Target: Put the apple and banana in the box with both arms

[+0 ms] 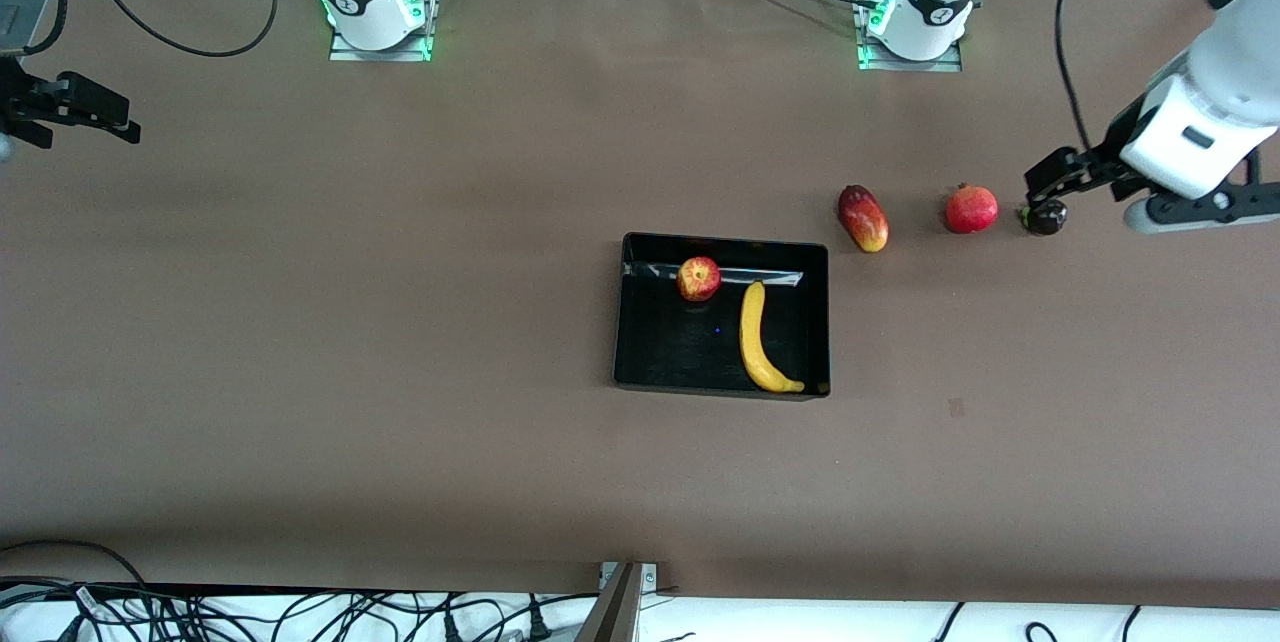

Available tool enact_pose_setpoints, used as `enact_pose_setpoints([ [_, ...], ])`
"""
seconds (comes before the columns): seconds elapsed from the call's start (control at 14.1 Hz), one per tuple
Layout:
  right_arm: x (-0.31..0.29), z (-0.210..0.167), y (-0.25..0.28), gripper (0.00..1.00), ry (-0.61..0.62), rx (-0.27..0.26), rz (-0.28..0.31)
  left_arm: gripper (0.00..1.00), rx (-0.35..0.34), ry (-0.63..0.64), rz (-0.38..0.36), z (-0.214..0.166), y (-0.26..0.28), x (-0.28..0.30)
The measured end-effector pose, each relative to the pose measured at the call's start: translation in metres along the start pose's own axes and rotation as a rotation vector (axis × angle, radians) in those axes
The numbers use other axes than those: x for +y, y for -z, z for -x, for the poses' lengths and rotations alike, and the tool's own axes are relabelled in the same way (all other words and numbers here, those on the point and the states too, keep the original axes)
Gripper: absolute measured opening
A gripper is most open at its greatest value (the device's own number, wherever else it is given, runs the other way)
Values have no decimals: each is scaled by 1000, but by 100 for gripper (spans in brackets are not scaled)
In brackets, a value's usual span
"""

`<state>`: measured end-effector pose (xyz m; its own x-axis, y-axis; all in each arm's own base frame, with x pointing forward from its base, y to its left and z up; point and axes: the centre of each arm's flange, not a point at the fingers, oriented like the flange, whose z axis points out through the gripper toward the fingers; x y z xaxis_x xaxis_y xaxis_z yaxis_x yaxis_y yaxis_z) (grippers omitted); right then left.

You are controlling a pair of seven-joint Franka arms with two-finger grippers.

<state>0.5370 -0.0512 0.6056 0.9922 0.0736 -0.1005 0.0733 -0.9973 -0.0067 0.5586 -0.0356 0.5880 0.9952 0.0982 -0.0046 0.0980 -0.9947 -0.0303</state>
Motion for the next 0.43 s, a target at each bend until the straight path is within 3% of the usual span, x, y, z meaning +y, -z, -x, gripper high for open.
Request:
enact_pose_setpoints([
  [0.43, 0, 0, 0, 100, 0, 0, 0, 100, 43, -73, -5, 13, 28, -43],
])
